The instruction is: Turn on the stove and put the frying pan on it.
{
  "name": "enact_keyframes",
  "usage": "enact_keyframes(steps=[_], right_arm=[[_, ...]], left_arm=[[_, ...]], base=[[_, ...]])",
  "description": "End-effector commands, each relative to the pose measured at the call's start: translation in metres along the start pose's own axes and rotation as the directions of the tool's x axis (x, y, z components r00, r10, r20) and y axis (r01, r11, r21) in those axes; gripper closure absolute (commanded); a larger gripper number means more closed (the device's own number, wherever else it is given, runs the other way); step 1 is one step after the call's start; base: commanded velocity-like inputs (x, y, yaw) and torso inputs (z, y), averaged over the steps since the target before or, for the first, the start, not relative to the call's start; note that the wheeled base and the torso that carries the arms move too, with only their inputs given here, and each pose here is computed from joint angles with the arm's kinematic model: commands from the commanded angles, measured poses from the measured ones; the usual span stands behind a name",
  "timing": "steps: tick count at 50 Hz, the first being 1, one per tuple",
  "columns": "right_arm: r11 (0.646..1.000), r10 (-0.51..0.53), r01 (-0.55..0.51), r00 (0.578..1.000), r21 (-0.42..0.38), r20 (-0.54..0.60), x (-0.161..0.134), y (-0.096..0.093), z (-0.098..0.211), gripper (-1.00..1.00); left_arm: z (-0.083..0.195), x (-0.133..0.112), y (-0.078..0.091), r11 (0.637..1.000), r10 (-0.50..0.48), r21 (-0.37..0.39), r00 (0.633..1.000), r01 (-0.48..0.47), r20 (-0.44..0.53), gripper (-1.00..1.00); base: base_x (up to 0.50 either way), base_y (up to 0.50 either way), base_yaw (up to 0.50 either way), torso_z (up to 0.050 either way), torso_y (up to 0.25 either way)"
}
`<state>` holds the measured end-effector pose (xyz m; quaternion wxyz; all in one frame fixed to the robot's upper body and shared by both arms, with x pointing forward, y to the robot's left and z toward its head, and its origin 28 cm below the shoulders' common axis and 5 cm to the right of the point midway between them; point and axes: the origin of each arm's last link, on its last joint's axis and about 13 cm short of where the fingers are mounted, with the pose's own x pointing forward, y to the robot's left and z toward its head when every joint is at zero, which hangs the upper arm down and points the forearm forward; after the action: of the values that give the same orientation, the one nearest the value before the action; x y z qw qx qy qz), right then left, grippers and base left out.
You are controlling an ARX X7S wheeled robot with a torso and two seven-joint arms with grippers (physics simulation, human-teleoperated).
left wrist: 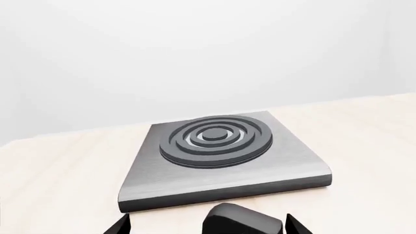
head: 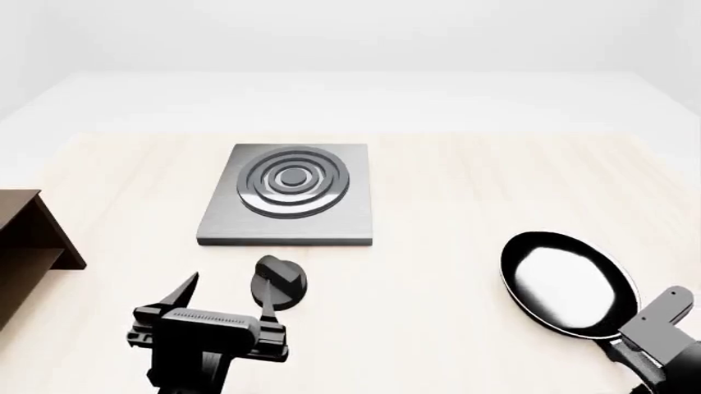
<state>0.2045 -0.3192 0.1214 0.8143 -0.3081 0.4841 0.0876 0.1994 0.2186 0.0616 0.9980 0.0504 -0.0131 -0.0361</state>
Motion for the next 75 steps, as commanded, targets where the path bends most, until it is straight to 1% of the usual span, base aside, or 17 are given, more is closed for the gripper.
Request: enact_keyframes(steps=[1,8,15,20,22,25,26,32,35,39,44,48,57,67,73,75], right_arm=[[0.977,-0.207,0.207,0.978,-0.044,0.022,0.029,0.019,-0.006,1.00],[0.975,-0.215,0.218,0.975,-0.053,0.045,0.023,0.016,-0.001,1.00],[0.972,-0.219,0.226,0.971,-0.067,0.098,0.003,0.009,0.010,1.00],[0.965,-0.232,0.245,0.964,-0.093,0.129,-0.016,0.001,0.021,1.00],[0.955,-0.253,0.268,0.960,-0.131,0.120,-0.025,-0.002,0.025,1.00],[0.950,-0.254,0.271,0.959,-0.153,0.123,-0.034,-0.005,0.031,1.00],[0.944,-0.264,0.284,0.956,-0.168,0.131,-0.039,-0.007,0.036,1.00],[0.930,-0.277,0.312,0.943,-0.193,0.185,-0.059,-0.013,0.053,1.00],[0.925,-0.286,0.327,0.934,-0.194,0.213,-0.067,-0.015,0.060,1.00],[0.920,-0.297,0.343,0.925,-0.189,0.236,-0.071,-0.017,0.065,1.00],[0.911,-0.329,0.385,0.895,-0.147,0.303,-0.077,-0.022,0.076,1.00],[0.912,-0.327,0.388,0.884,-0.132,0.334,-0.080,-0.023,0.084,1.00],[0.914,-0.310,0.389,0.854,-0.118,0.418,-0.081,-0.022,0.105,1.00],[0.916,-0.290,0.391,0.802,-0.092,0.523,-0.088,-0.021,0.133,1.00],[0.923,-0.259,0.373,0.786,-0.096,0.561,-0.084,-0.018,0.148,1.00],[0.923,-0.245,0.369,0.782,-0.109,0.574,-0.080,-0.017,0.157,1.00]], left_arm=[[-0.001,0.000,0.000,1.000,0.000,0.004,1.000,0.000,-0.002,-1.00],[-0.001,0.000,-0.001,1.000,-0.002,0.005,1.000,0.002,-0.001,-1.00],[-0.001,0.000,0.000,1.000,0.001,0.004,1.000,-0.001,0.000,-1.00],[-0.001,0.000,0.000,1.000,0.000,0.003,1.000,0.000,0.001,-1.00],[-0.001,0.000,0.000,1.000,0.002,0.003,1.000,-0.002,0.001,-1.00],[-0.001,0.000,0.000,1.000,0.001,0.003,1.000,-0.001,0.001,-1.00],[0.000,-0.001,0.000,1.000,0.001,0.002,1.000,-0.001,0.002,-1.00],[0.000,-0.001,0.001,1.000,0.004,-0.001,1.000,-0.004,0.003,-1.00],[0.000,-0.001,0.001,1.000,0.007,-0.004,1.000,-0.007,0.004,-1.00],[0.000,-0.001,0.002,1.000,0.010,-0.006,1.000,-0.010,0.003,-1.00],[0.000,-0.001,0.002,1.000,0.010,-0.007,1.000,-0.010,0.003,-1.00],[0.000,-0.001,0.002,1.000,0.011,-0.007,1.000,-0.011,0.003,-1.00],[0.000,0.000,0.004,1.000,0.014,-0.009,1.000,-0.014,0.004,-1.00],[0.000,0.000,0.005,1.000,0.016,-0.016,1.000,-0.016,0.003,-1.00],[-0.001,0.000,0.005,1.000,0.017,-0.017,1.000,-0.017,-0.002,-1.00],[-0.002,0.000,0.005,1.000,0.016,-0.018,1.000,-0.016,-0.002,-1.00]], base=[[0.00,0.00,0.01,-0.012,0.000],[0.01,0.00,0.01,-0.005,0.000],[0.01,0.00,0.01,-0.005,0.000],[0.00,0.00,0.00,0.000,0.000],[0.00,0.00,0.00,0.000,0.000],[0.00,0.00,0.00,0.000,0.000],[0.00,0.00,0.00,0.000,0.000],[0.00,0.00,0.00,0.000,0.000],[0.00,0.00,0.00,0.000,0.000],[0.00,0.00,0.00,0.000,0.000],[0.00,0.00,0.00,0.000,0.000],[0.00,0.00,0.00,0.000,0.000],[0.00,0.00,0.00,0.000,0.002],[0.00,0.00,0.00,0.000,0.001],[0.00,0.00,0.00,0.000,0.002],[0.00,0.00,0.00,0.000,0.000]])
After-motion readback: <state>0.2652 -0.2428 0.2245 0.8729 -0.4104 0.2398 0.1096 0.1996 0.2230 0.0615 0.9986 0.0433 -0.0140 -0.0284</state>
